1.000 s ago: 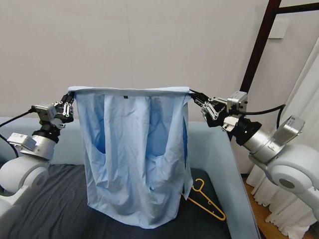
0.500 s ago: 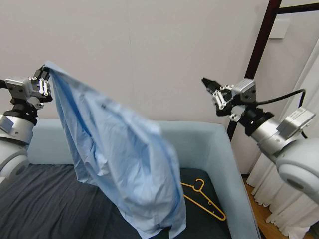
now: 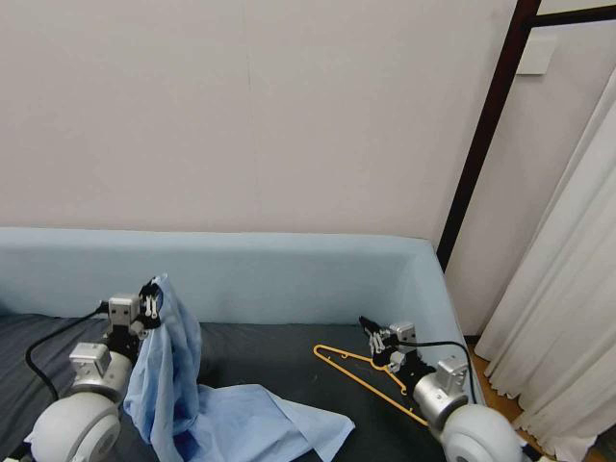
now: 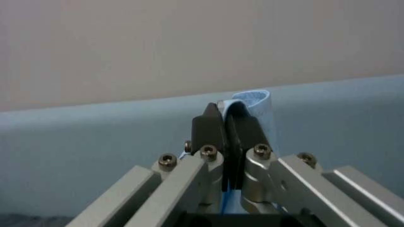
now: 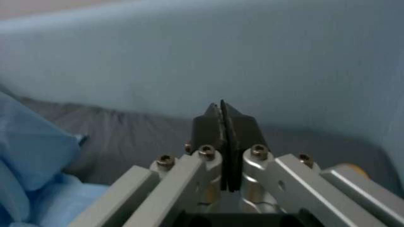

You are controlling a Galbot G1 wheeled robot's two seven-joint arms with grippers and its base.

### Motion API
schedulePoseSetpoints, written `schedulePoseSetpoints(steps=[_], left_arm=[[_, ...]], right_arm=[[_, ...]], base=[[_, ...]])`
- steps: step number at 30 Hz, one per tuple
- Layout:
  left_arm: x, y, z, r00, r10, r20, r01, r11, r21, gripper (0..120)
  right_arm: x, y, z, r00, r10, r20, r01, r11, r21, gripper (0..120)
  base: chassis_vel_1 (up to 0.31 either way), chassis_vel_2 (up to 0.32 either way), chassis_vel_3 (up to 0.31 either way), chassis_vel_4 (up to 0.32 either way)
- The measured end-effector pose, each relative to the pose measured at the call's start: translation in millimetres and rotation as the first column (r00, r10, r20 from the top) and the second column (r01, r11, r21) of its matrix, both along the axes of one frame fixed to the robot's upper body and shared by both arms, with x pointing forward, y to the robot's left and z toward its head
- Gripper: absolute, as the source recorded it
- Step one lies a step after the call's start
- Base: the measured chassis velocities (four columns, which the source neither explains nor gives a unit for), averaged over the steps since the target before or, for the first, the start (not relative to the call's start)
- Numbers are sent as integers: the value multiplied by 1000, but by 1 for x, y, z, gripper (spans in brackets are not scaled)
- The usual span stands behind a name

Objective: Pick up the clothes from the sofa and hang them on the clothes hanger.

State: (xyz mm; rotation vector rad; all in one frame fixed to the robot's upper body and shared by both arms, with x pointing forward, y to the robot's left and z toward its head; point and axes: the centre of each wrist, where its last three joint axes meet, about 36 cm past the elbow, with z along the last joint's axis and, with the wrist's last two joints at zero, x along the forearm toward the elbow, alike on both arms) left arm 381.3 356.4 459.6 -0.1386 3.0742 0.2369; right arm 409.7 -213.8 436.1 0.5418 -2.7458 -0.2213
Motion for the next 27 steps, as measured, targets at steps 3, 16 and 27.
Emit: schedulePoseSetpoints(steps=[3, 16, 27], left_arm=[[-9, 1, -7, 999, 32, -16, -32, 999, -6, 0], [-31, -3, 0, 998, 39, 47, -38, 999, -11, 0], [-32, -5, -1, 996, 37, 76, -37, 999, -4, 0]], right_arm=[[45, 1, -32, 982, -34, -186, 9, 991, -132, 16], [139, -21, -132, 956, -56, -289, -86, 886, -456, 63], [155, -80, -152, 907, -34, -420, -198, 845, -496, 98]], base=[[0, 0, 0, 0], [0, 0, 0, 0], [0, 0, 0, 0]])
